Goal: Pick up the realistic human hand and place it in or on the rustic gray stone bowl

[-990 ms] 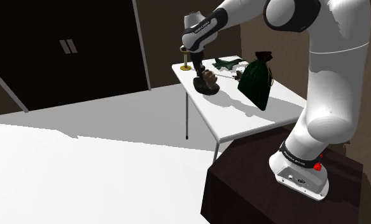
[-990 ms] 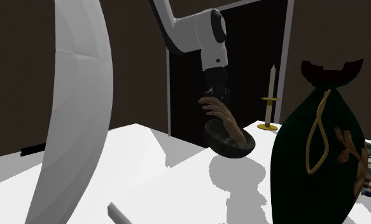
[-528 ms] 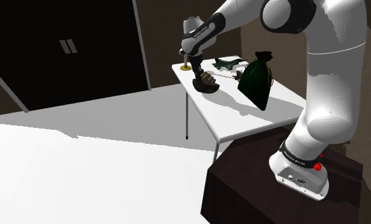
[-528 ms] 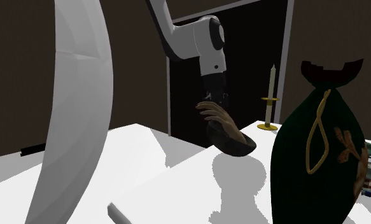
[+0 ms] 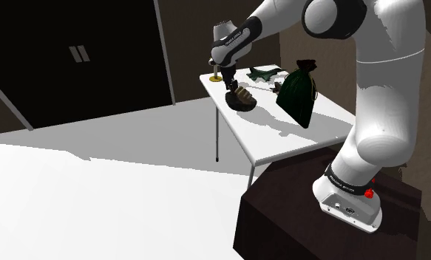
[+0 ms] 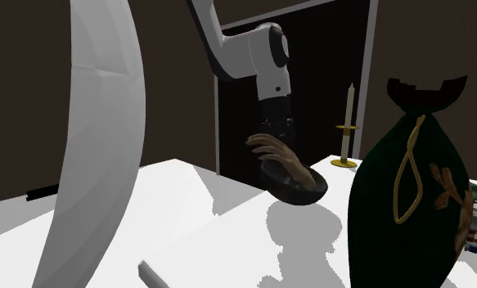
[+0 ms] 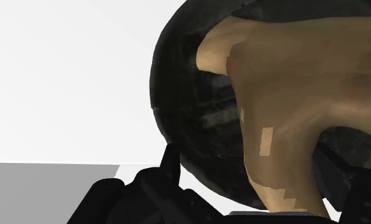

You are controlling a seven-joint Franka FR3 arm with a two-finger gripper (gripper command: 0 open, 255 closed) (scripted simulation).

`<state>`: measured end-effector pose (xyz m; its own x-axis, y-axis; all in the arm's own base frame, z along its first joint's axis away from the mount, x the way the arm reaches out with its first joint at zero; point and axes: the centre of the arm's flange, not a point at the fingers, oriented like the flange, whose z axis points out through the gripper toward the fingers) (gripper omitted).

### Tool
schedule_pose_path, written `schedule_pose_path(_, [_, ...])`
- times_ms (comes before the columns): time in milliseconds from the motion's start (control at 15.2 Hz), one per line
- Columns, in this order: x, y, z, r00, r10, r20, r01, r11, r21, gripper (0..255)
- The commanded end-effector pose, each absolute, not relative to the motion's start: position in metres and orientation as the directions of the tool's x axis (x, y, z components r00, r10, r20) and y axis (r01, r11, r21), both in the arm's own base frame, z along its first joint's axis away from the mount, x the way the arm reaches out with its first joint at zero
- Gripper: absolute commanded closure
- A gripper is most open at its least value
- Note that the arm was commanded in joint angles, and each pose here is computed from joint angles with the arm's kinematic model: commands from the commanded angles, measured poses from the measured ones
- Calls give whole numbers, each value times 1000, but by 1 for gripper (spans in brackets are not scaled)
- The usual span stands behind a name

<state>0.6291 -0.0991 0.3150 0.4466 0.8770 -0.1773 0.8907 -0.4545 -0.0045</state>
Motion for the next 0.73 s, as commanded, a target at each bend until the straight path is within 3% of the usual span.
schedule_pose_path(0, [628,-100,314,447,876,-179,890,-456,-7,0])
schedule_pose_path(396, [634,-96,362,447,876,-179,890,-456,-7,0])
schedule_pose_path(660, [634,-96,362,447,876,-179,890,-456,-7,0])
